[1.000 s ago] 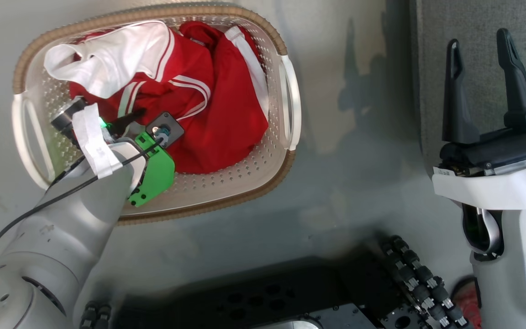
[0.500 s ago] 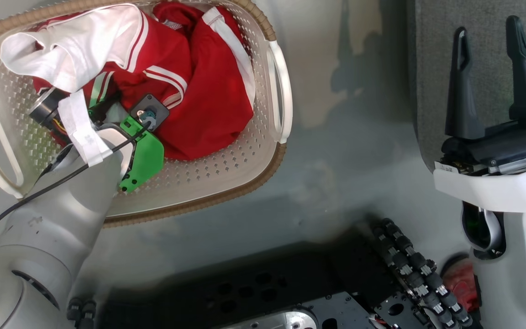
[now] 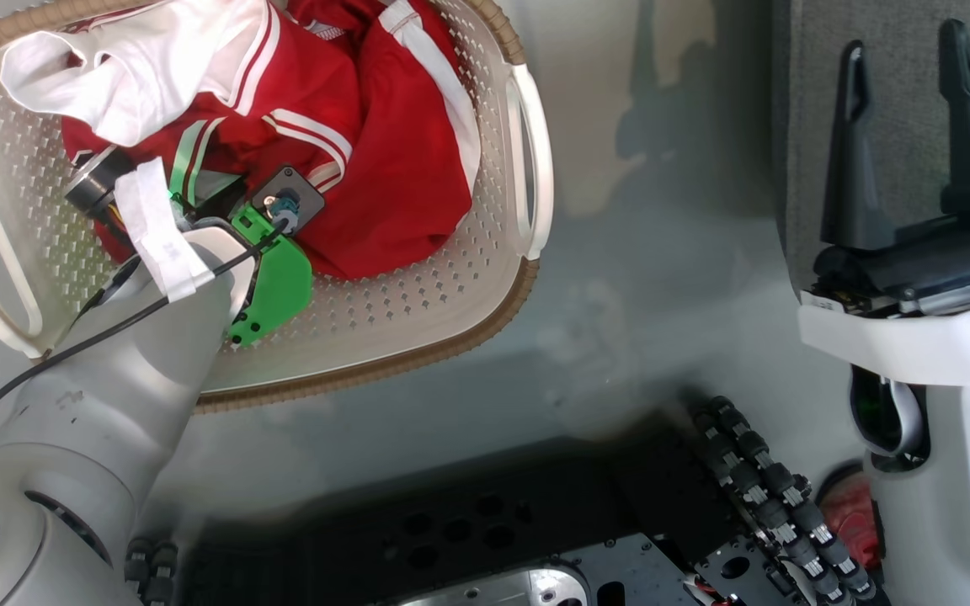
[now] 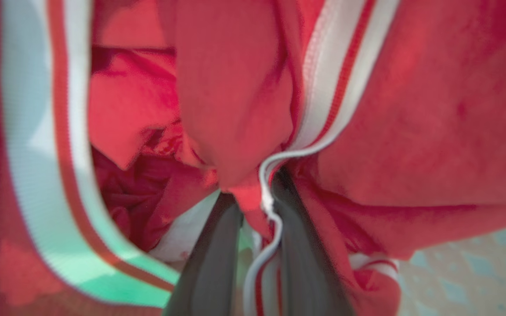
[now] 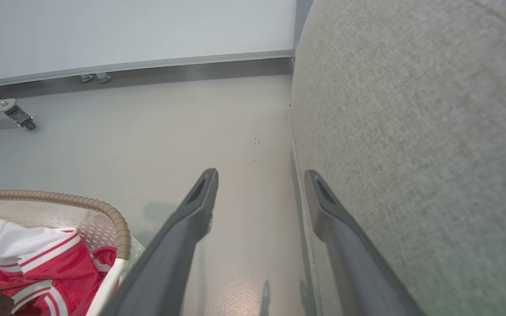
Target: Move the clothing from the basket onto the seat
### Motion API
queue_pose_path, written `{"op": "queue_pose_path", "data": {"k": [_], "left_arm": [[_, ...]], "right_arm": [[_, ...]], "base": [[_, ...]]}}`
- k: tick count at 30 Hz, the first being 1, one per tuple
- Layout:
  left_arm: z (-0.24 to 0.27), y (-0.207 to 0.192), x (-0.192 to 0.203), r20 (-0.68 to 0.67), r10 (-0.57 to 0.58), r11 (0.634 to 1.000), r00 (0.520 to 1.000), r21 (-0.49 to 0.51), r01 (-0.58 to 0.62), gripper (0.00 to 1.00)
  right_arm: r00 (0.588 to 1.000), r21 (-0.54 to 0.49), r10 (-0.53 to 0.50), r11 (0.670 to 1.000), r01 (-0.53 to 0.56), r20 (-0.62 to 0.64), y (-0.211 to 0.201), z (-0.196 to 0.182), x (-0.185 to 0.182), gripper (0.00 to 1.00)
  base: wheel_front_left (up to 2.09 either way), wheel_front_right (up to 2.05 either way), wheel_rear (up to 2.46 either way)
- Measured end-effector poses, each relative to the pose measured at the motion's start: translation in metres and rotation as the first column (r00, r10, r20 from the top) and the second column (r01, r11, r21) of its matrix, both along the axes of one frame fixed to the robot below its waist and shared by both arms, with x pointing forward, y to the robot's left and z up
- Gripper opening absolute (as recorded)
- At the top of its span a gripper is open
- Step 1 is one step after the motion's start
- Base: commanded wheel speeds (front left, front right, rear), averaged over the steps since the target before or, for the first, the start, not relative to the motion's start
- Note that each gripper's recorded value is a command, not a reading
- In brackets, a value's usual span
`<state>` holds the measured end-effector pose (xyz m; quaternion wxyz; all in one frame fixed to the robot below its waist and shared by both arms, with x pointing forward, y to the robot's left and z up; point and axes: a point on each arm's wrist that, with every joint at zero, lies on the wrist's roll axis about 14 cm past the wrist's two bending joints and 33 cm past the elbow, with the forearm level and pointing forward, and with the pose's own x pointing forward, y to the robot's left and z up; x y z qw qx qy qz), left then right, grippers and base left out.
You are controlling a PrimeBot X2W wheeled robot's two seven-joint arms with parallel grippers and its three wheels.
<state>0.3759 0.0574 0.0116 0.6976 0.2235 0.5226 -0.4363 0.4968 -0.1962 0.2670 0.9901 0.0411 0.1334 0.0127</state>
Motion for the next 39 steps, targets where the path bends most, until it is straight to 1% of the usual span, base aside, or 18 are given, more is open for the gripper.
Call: {"op": "queue_pose_path", "data": {"k": [4, 8, 13, 17, 22, 26, 30, 35, 39], "left_arm": [[0.006, -0.001, 0.003, 0.013, 0.026, 1.000, 1.000, -0.008, -0.026, 0.00], [0.022, -0.004, 0.002, 0.032, 0.072, 0.997, 0.997, -0.033, -0.071, 0.00], [0.051, -0.012, -0.006, 0.048, 0.121, 0.990, 0.991, -0.081, -0.117, 0.00], [0.084, -0.024, -0.004, 0.088, 0.179, 0.975, 0.980, -0.152, -0.165, 0.00], [0.128, -0.036, -0.001, 0.141, 0.249, 0.952, 0.958, -0.216, -0.216, 0.00], [0.172, -0.048, 0.005, 0.197, 0.323, 0.918, 0.926, -0.302, -0.257, 0.00], [0.214, -0.048, 0.009, 0.260, 0.387, 0.887, 0.885, -0.366, -0.280, 0.00], [0.274, -0.048, 0.019, 0.349, 0.478, 0.835, 0.806, -0.466, -0.293, 0.00], [0.319, -0.048, 0.018, 0.411, 0.524, 0.801, 0.746, -0.536, -0.268, 0.00]], "right_arm": [[1.000, 0.009, 0.011, 1.000, -0.011, 0.001, 0.004, 0.004, 0.001, 1.00], [1.000, 0.018, 0.026, 1.000, -0.026, 0.007, 0.009, 0.016, 0.001, 1.00], [0.998, -0.003, 0.028, 1.000, -0.028, 0.062, 0.007, 0.049, 0.003, 1.00], [0.994, -0.019, 0.040, 0.999, -0.038, 0.105, 0.010, 0.079, -0.001, 1.00], [0.987, -0.021, 0.051, 0.999, -0.048, 0.150, 0.015, 0.114, -0.013, 1.00], [0.982, -0.024, 0.059, 0.998, -0.055, 0.181, 0.020, 0.141, -0.030, 1.00], [0.972, -0.027, 0.079, 0.997, -0.075, 0.221, 0.029, 0.168, -0.047, 1.00], [0.953, -0.027, 0.097, 0.995, -0.094, 0.288, 0.037, 0.204, -0.068, 1.00], [0.939, -0.024, 0.105, 0.994, -0.103, 0.327, 0.043, 0.225, -0.088, 1.00]], "base": [[0.00, 0.00, 0.00], [0.00, 0.00, 0.00], [0.00, 0.00, 0.00], [0.00, 0.00, 0.00], [0.00, 0.00, 0.00], [0.00, 0.00, 0.00], [0.00, 0.00, 0.00], [0.00, 0.00, 0.00], [0.00, 0.00, 0.00]]}}
